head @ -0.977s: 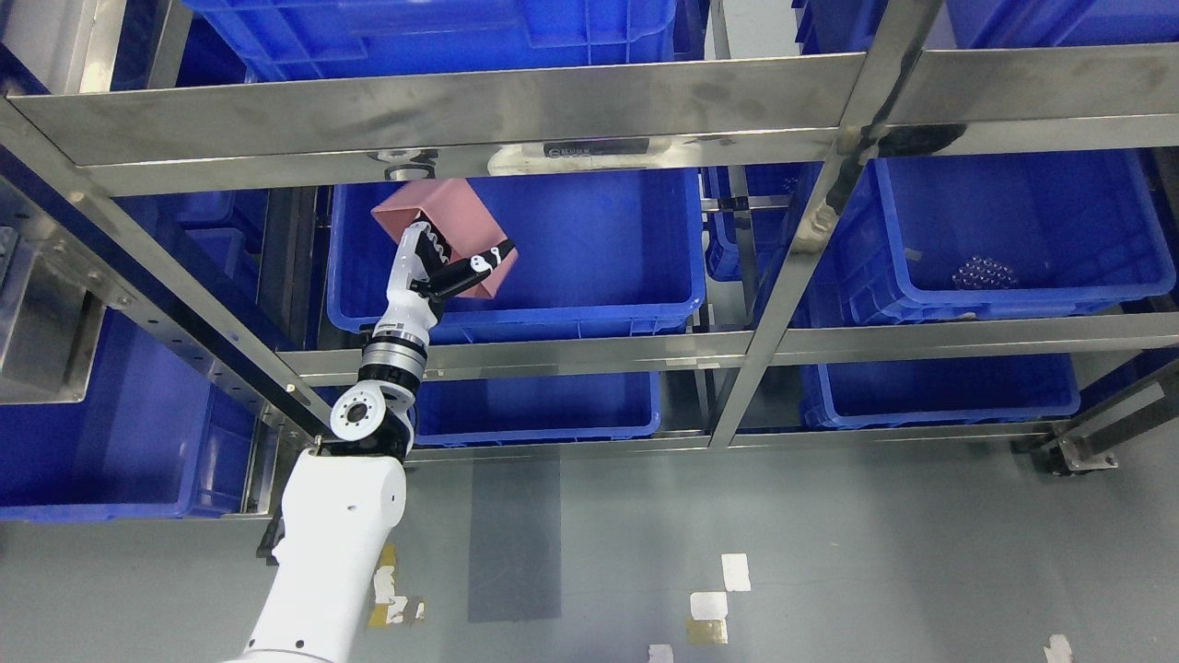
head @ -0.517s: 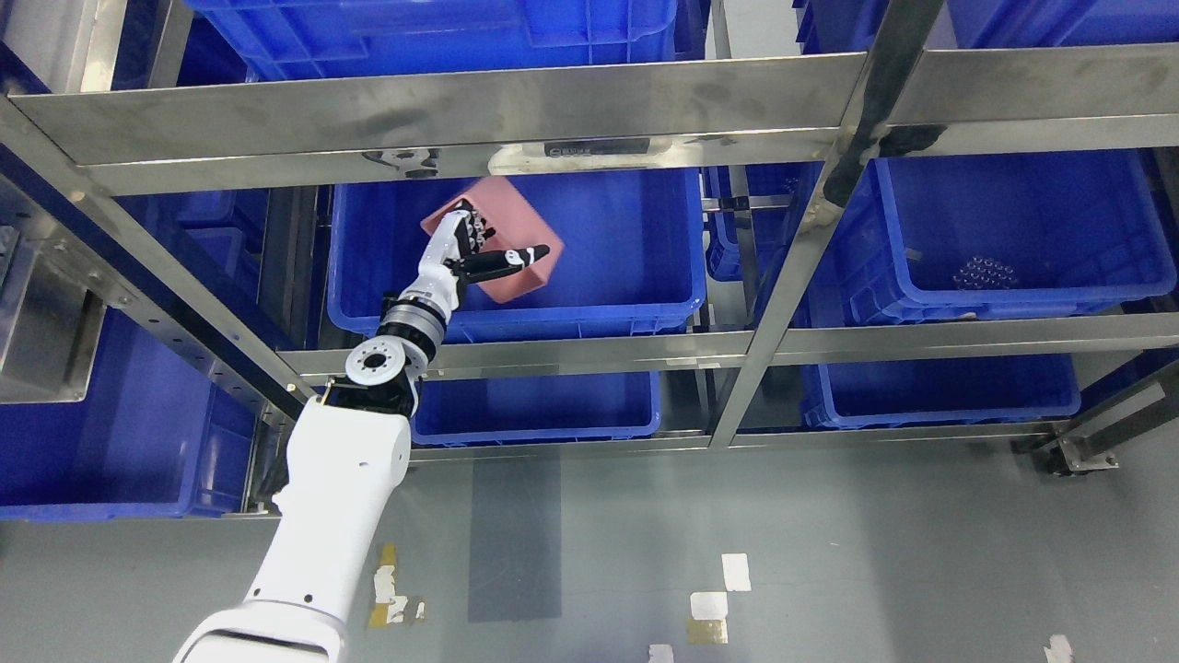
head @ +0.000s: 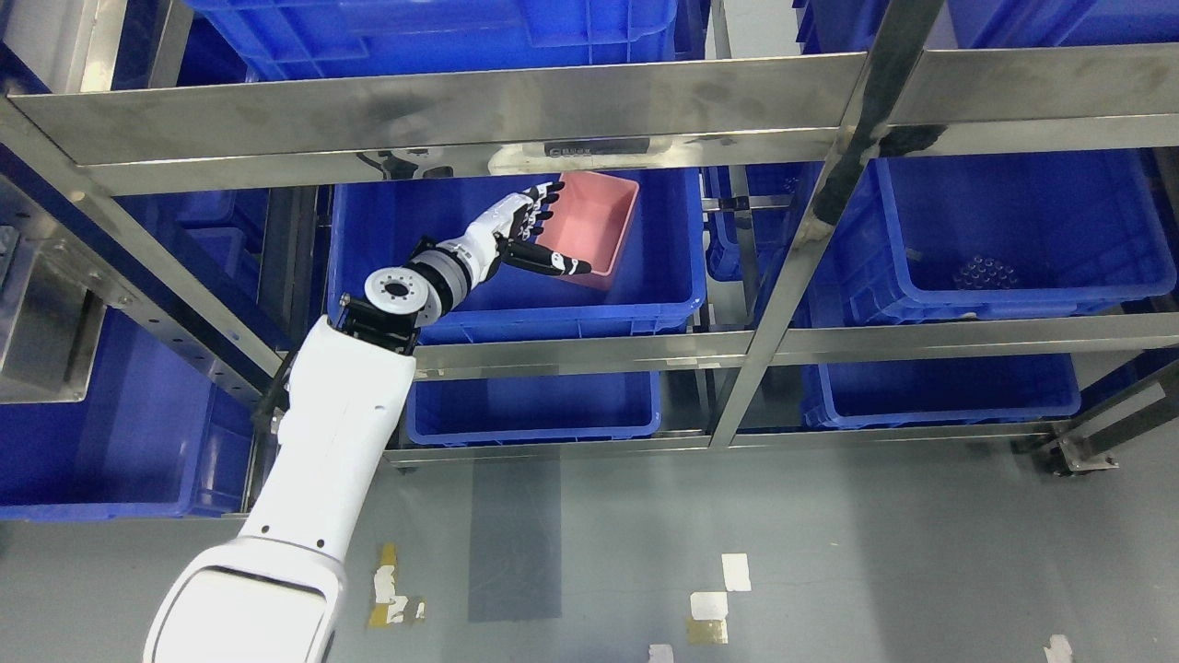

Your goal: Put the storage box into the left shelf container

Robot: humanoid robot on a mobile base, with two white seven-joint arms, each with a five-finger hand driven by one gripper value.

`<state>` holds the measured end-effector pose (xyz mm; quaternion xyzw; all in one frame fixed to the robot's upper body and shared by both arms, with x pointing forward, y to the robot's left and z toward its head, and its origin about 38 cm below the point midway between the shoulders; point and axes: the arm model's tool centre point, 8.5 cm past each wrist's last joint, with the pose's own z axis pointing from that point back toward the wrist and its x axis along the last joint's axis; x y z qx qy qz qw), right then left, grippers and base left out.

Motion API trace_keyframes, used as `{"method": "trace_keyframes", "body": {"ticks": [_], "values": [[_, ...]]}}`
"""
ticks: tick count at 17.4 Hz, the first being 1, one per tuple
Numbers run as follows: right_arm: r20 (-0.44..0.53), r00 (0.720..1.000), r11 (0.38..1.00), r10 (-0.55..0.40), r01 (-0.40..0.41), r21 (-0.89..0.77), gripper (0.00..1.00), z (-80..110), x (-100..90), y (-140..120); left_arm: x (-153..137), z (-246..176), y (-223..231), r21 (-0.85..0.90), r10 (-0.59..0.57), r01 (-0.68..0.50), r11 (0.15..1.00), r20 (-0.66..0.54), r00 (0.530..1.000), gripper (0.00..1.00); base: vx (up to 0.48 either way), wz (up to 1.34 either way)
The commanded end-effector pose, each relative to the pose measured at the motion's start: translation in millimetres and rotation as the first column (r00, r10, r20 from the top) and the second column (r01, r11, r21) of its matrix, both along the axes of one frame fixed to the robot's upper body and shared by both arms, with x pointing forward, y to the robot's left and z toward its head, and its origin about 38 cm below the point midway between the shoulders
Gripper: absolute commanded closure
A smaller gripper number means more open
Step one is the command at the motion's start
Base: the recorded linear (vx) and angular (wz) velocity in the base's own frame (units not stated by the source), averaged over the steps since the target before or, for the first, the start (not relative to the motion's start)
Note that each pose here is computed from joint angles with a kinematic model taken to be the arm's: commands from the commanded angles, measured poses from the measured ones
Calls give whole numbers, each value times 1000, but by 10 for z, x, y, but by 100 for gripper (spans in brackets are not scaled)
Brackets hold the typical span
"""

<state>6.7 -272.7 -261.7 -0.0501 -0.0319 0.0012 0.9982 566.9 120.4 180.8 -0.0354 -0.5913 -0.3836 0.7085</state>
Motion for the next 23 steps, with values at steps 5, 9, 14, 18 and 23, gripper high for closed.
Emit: {"method": "trace_keyframes", "body": {"ticks": [5, 9, 14, 18, 23], "values": [[25, 1000, 1000, -2, 3, -18, 0, 11, 101, -114, -106, 130, 216, -137, 26, -20, 990, 43, 999, 1, 0, 0], [25, 1000, 1000, -2, 3, -18, 0, 11, 101, -114, -284, 284, 454, -373, 171, -111, 921, 131, 977, 0, 0, 0], [25, 1000, 1000, -2, 2, -17, 0, 11, 101, -112, -1032, 57, 490, -512, 431, -234, 826, 308, 848, 0, 0, 0], [25, 1000, 1000, -2, 2, -17, 0, 11, 101, -112, -1630, -97, 418, -608, 414, -71, 791, 446, 794, 0, 0, 0], [25, 1000, 1000, -2, 3, -18, 0, 11, 101, -114, -1900, -123, 675, -639, 477, -90, 764, 465, 746, 0, 0, 0]]}}
